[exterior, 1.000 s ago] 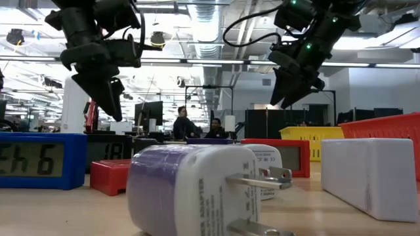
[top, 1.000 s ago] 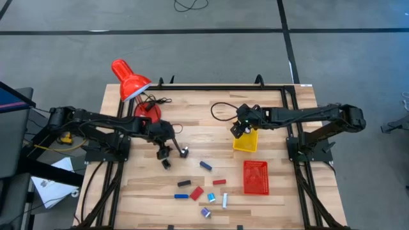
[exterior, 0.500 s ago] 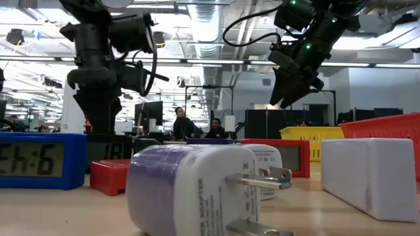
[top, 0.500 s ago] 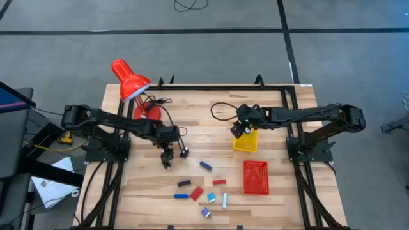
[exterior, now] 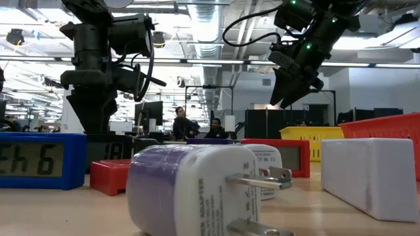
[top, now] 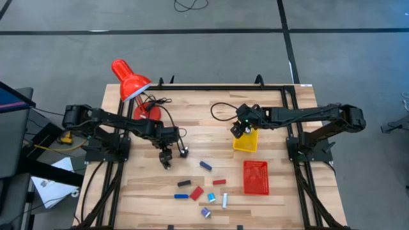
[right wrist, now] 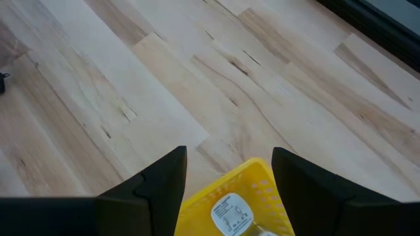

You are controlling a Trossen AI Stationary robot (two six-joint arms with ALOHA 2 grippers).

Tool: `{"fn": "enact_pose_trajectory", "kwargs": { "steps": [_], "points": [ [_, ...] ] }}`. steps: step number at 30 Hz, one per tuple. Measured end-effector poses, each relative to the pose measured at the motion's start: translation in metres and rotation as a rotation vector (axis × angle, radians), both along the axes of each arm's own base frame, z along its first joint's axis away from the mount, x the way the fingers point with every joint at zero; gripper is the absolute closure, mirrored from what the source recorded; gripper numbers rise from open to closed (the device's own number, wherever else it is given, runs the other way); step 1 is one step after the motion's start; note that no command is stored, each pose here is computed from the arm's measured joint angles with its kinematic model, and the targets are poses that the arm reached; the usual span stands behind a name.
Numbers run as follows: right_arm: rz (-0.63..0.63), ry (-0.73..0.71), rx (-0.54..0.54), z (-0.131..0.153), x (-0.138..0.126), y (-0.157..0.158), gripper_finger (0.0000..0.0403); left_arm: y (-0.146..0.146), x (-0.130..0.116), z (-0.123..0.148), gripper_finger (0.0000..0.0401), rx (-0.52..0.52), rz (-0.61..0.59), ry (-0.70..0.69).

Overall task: Pick & Place Office items
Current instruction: Put the white charger adapter into the yellow bin

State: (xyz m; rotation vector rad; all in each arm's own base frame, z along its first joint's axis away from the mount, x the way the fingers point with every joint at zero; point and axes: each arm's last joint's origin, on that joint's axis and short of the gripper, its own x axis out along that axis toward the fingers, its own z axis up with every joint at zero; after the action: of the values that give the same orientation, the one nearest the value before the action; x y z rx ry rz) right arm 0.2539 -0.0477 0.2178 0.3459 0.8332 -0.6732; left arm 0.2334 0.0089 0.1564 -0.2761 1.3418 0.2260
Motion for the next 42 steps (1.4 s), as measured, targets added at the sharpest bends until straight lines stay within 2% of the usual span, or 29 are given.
{"fn": "enact_pose_trajectory", "kwargs": {
  "steps": [5, 14, 27, 30, 36, 42],
  "points": [
    [0.0, 0.0, 0.0, 0.0, 0.0, 0.0, 0.0186, 0.0, 0.0, -0.001, 0.0154, 0.0, 0.0, 0.004],
    [0.001, 0.003, 0.0, 0.0, 0.0, 0.0, 0.0186, 0.0, 0.006, -0.021, 0.0185, 0.003, -0.003, 0.088],
    [0.018, 0.01, -0.011, 0.0, 0.0, 0.0, 0.0186, 0.0, 0.002, -0.002, 0.0278, 0.001, -0.011, -0.013],
    [0.018, 0.01, -0.012, 0.0, 0.0, 0.0, 0.0186, 0.0, 0.001, 0.005, 0.0273, 0.003, -0.01, -0.044],
    [0.022, 0.01, -0.012, 0.0, 0.0, 0.001, 0.0186, 0.0, 0.0, 0.007, 0.0218, 0.009, -0.022, -0.056],
    [0.024, 0.012, -0.013, 0.0, 0.0, 0.001, 0.0186, 0.0, 0.003, 0.001, 0.0253, 0.013, -0.022, -0.038]
  ]
}}
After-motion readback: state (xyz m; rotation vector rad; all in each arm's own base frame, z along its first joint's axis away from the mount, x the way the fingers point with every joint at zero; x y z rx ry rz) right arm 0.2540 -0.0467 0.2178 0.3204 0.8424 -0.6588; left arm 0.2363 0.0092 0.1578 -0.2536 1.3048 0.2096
